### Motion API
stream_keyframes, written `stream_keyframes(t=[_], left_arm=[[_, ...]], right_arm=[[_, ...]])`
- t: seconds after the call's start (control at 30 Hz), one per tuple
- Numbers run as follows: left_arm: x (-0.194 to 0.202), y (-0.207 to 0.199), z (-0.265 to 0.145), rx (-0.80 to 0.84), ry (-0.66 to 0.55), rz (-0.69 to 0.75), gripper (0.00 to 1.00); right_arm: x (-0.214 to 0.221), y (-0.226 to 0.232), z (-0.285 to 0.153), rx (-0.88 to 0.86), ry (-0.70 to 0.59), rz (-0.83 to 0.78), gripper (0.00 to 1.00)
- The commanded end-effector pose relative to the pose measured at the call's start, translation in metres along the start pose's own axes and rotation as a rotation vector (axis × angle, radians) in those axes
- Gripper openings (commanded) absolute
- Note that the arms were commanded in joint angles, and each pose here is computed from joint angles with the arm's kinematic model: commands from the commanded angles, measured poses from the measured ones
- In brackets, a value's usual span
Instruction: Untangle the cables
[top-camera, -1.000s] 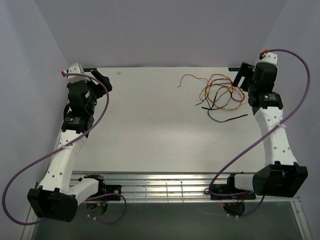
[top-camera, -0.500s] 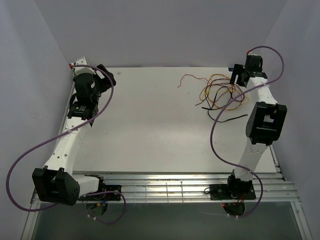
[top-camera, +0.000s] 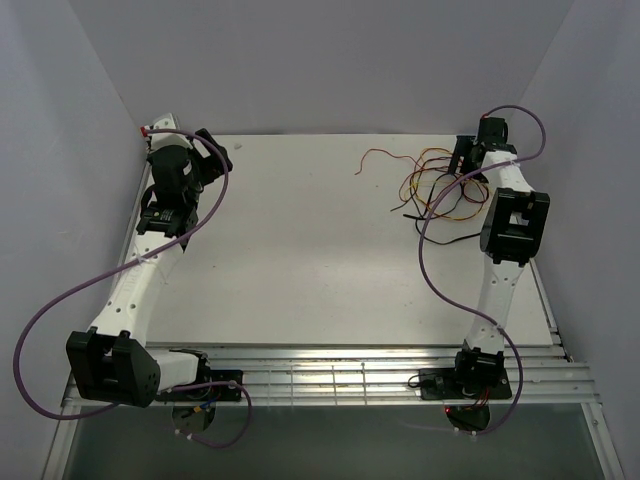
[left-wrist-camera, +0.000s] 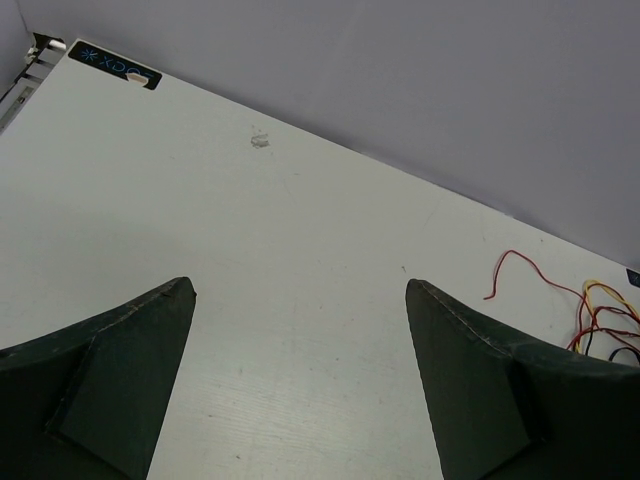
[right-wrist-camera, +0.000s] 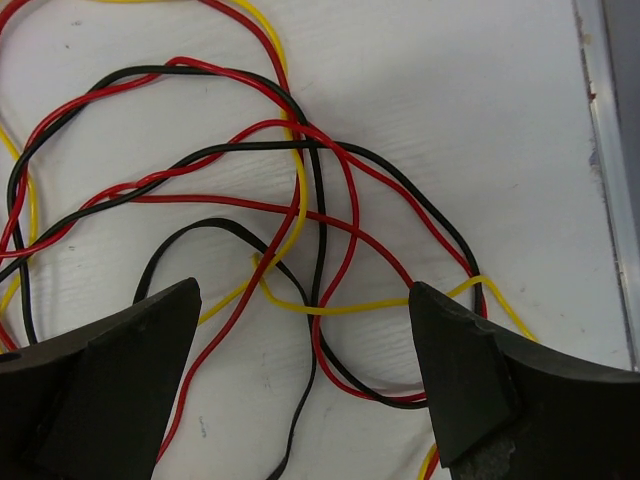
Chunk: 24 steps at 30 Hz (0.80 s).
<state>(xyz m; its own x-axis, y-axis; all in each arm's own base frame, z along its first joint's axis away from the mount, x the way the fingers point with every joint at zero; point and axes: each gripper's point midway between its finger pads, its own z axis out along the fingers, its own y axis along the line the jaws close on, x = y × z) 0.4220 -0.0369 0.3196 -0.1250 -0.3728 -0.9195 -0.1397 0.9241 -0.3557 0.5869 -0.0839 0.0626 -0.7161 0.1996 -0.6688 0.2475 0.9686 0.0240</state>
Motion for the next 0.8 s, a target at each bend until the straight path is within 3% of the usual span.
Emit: stream_keyframes(t=[0.0, 0.13, 0.27, 0.5, 0.77], left_arm=[[-0.017, -0.003, -0.005, -0.002, -0.030, 0.010, 0.98], [-0.019, 0.000, -0.007, -0.012, -0.034, 0.021, 0.98], [-0.024, 0.002, -0.011, -0.027, -0.046, 0.024, 0.98], [-0.028, 0.006, -0.017, -0.041, -0.065, 0.026, 0.98], [-0.032, 0.010, -0.024, -0.057, -0.081, 0.025, 0.98]], right_arm=[[-0.010, 0.011, 0.005, -0.039, -0.024, 0.066, 0.90], [0.006, 0.010, 0.016, -0.032, 0.011, 0.085, 0.90], [0.022, 0.015, 0.025, -0.039, 0.043, 0.093, 1.00], [0.028, 0.013, 0.026, 0.052, 0.039, 0.032, 0.58], [0.051, 0.030, 0.026, -0.015, 0.104, 0.033, 0.33]])
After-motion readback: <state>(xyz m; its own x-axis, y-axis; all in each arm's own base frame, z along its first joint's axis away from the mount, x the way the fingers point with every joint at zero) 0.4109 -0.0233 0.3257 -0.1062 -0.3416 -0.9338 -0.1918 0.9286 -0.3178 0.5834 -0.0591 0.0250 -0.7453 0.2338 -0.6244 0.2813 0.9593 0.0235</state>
